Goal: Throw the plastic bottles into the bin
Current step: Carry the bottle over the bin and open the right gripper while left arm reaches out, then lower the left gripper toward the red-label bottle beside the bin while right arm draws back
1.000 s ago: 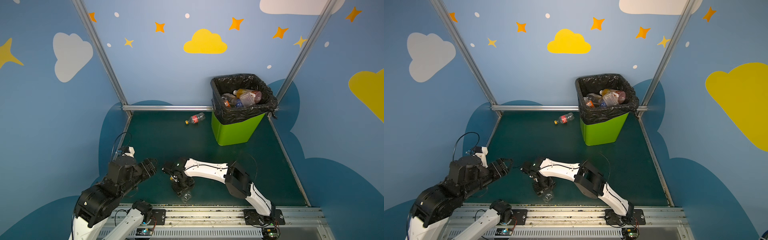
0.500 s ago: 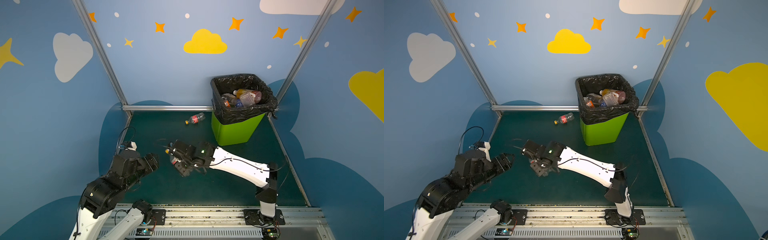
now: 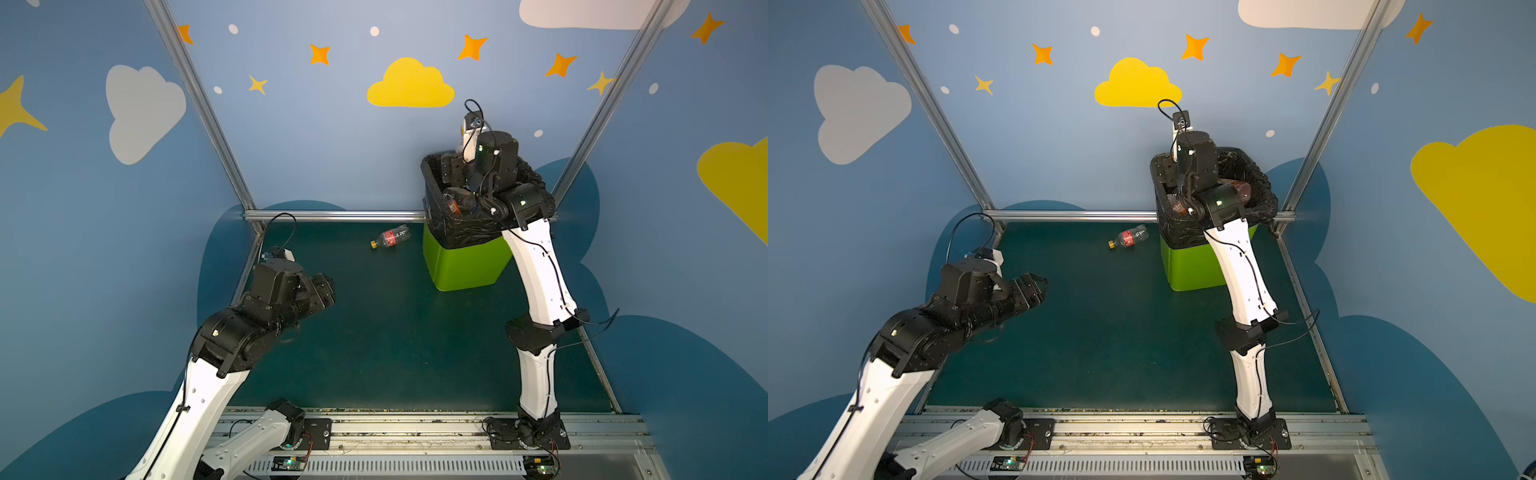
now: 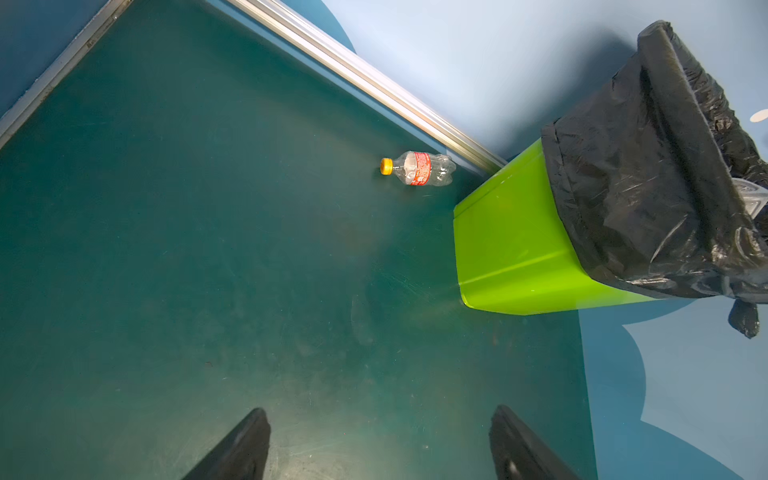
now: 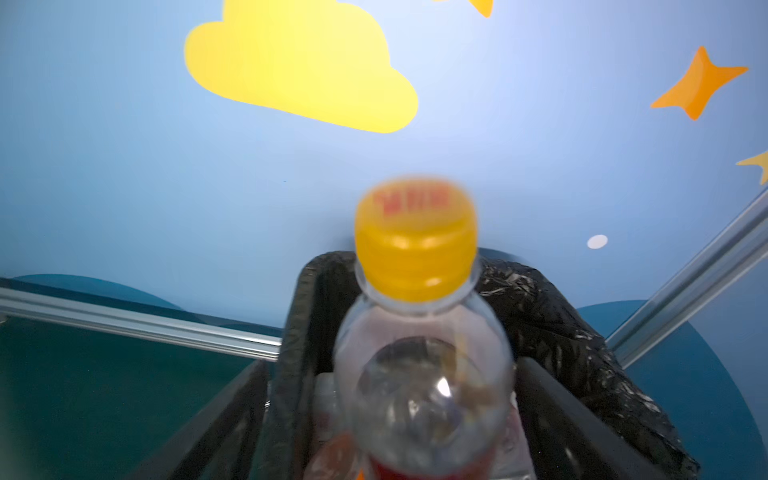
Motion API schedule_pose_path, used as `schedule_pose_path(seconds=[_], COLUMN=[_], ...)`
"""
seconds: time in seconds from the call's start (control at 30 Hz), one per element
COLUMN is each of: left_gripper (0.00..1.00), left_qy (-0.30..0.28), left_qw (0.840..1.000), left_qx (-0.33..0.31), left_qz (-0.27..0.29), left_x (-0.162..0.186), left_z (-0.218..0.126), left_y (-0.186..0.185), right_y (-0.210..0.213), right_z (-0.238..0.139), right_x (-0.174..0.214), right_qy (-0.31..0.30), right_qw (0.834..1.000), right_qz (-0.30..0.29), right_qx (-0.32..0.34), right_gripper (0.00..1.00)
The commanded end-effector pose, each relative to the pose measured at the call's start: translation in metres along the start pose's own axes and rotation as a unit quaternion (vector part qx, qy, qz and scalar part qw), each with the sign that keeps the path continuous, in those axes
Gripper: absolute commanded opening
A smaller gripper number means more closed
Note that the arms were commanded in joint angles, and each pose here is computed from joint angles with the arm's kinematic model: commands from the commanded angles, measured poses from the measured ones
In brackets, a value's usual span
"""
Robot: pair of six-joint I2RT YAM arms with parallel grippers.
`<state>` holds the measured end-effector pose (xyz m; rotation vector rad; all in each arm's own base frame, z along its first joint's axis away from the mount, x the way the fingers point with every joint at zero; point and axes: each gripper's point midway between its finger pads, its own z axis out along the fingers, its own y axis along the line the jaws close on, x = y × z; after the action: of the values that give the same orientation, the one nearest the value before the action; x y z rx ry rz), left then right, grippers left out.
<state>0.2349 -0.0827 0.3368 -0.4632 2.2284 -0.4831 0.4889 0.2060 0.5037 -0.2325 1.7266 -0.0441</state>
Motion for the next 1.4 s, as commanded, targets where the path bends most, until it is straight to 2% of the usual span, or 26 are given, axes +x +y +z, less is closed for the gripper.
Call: schedule_pose_path(seconds=[0.0, 0.1, 0.17, 0.3, 0.4, 0.57, 0.8, 0.93, 1.03, 1.17, 1.2, 1.3, 1.37], left_gripper=[0.85, 0.85, 0.84, 0.74, 0.74, 0.77, 0.78, 0.78, 0.78, 0.82, 0.83, 0.85, 0.87], left_qy=[-0.004, 0.011, 0.024, 0.061, 0.104, 0.145, 0.126, 0.139, 0.130, 0.131, 0.123, 0.098, 0.092], left_qw=[1.000, 1.000, 1.000, 0.998, 0.994, 0.984, 0.973, 0.951, 0.939, 0.911, 0.909, 0.927, 0.927], left_qx=[-0.009, -0.013, -0.010, 0.000, 0.004, -0.003, 0.039, 0.078, 0.075, 0.081, 0.078, 0.102, 0.106], left_qz=[0.001, -0.001, -0.002, 0.003, 0.021, 0.107, 0.187, 0.265, 0.310, 0.383, 0.391, 0.348, 0.348], left_x=[-0.001, 0.004, 0.008, 0.007, 0.000, -0.018, -0.045, -0.048, -0.058, -0.063, -0.068, -0.081, -0.083], left_z=[0.001, 0.012, 0.023, 0.058, 0.091, 0.145, 0.217, 0.261, 0.298, 0.346, 0.359, 0.384, 0.397], left_y=[0.004, 0.005, 0.001, -0.014, -0.029, -0.049, -0.075, -0.094, -0.099, -0.102, -0.101, -0.095, -0.092], right_y=[0.004, -0.014, -0.028, -0.044, -0.042, -0.022, -0.021, -0.020, -0.016, -0.002, 0.000, 0.002, 0.002], right_z=[-0.020, -0.047, -0.066, -0.103, -0.121, -0.147, -0.191, -0.208, -0.215, -0.220, -0.219, -0.213, -0.207], right_x=[0.000, -0.012, -0.018, -0.012, 0.010, 0.057, 0.127, 0.166, 0.193, 0.218, 0.225, 0.238, 0.241], right_qy=[0.011, -0.007, -0.015, -0.004, 0.029, 0.100, 0.168, 0.221, 0.247, 0.266, 0.272, 0.290, 0.298], right_qw=[0.997, 0.990, 0.987, 0.983, 0.979, 0.966, 0.955, 0.943, 0.933, 0.916, 0.913, 0.908, 0.908], right_qz=[0.043, 0.107, 0.125, 0.141, 0.143, 0.125, 0.120, 0.139, 0.163, 0.197, 0.207, 0.215, 0.211], right_qx=[-0.060, -0.096, -0.100, -0.115, -0.140, -0.201, -0.212, -0.207, -0.203, -0.226, -0.224, -0.214, -0.204], right_gripper=[0.93, 0.93, 0.93, 0.92, 0.88, 0.80, 0.78, 0.77, 0.75, 0.73, 0.73, 0.73, 0.73])
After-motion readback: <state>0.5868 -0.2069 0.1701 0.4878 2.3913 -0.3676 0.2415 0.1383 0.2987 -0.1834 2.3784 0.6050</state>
